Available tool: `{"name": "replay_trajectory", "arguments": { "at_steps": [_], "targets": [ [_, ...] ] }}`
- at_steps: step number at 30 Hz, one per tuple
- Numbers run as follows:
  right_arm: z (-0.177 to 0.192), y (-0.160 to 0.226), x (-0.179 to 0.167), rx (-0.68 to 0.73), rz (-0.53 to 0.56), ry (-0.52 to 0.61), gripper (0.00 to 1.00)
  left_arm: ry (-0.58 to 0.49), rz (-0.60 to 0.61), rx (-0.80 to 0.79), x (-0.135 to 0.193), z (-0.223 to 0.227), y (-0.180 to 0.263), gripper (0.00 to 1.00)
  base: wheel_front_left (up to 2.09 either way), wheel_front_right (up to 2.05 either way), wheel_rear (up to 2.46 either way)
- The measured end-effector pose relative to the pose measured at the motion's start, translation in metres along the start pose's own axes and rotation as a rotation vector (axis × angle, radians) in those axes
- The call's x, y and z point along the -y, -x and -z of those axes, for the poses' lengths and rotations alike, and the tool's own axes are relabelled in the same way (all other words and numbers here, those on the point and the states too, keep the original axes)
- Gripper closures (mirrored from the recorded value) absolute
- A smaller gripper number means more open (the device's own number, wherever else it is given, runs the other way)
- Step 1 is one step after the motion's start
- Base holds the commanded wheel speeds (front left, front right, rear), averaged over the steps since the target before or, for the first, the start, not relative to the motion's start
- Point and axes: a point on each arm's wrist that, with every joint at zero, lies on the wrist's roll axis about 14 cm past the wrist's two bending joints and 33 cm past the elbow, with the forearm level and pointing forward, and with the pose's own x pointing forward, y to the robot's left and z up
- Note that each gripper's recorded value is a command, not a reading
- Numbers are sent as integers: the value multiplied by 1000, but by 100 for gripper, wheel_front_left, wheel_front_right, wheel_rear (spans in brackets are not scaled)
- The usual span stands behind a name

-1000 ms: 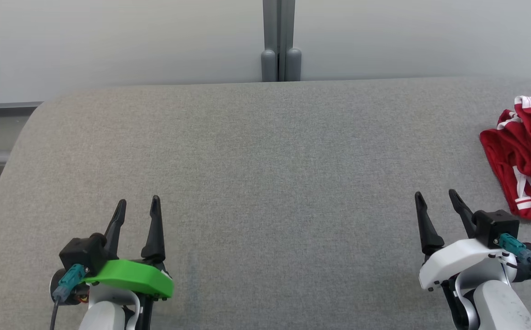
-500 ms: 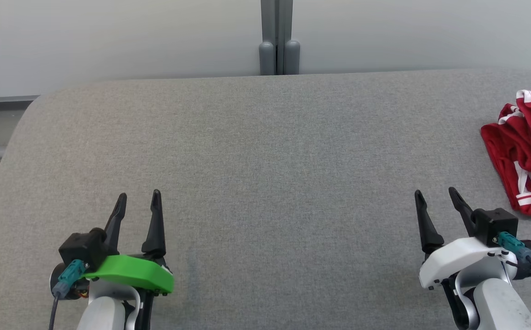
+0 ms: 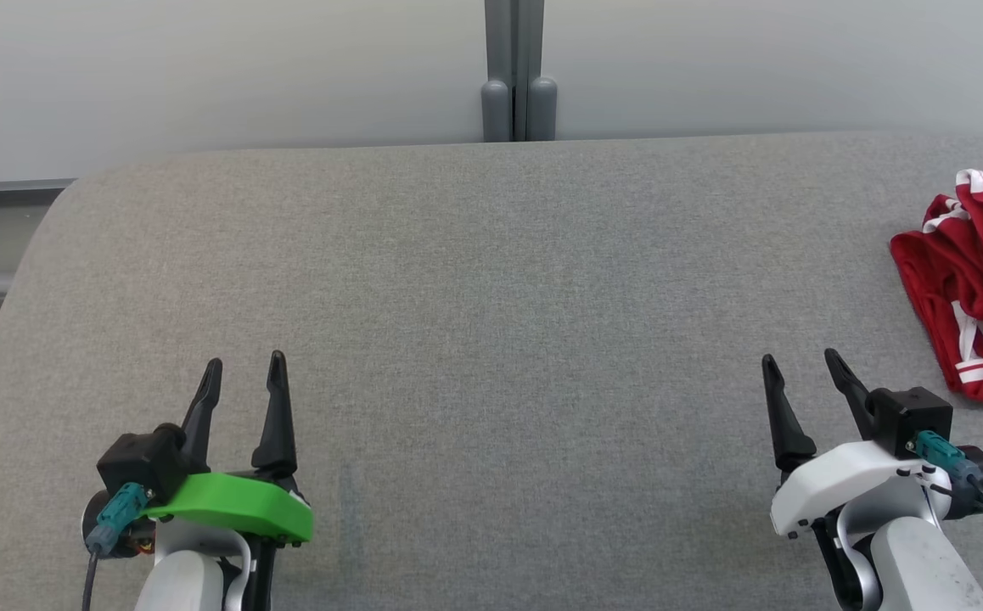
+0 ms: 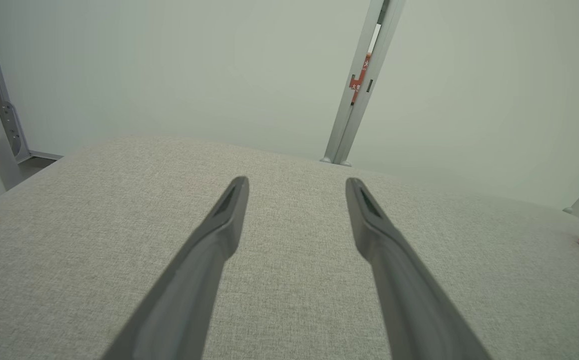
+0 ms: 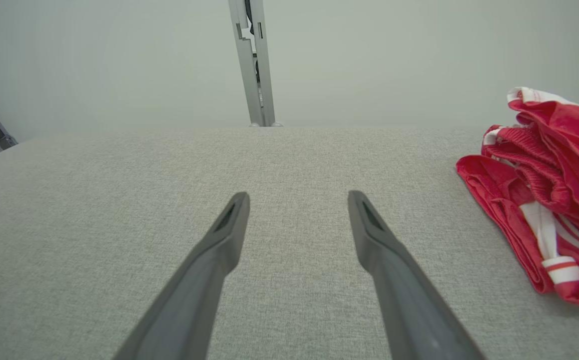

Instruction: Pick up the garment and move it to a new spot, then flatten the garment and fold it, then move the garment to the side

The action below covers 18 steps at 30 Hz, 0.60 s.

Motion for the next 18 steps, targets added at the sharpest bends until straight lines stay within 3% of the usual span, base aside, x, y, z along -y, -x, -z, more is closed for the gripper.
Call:
{"name": "replay_trajectory", "arguments": {
  "at_steps": [6, 7, 14, 18],
  "targets": [
    [-1, 1, 0, 2, 0, 1, 0, -8, 8, 6, 2, -2, 0, 0, 0, 0, 0],
    [0, 1, 0, -1, 1, -1, 100, -8, 8, 2, 2, -1, 0, 100, 0, 0, 0],
    [36, 17, -1, -111, 19, -48, 100, 16, -32, -106, -7, 34, 21, 100, 0, 0, 0],
    [36, 18, 3, -112, 43, -123, 100, 80, -53, -110, -10, 34, 20, 100, 0, 0, 0]
  ]
}}
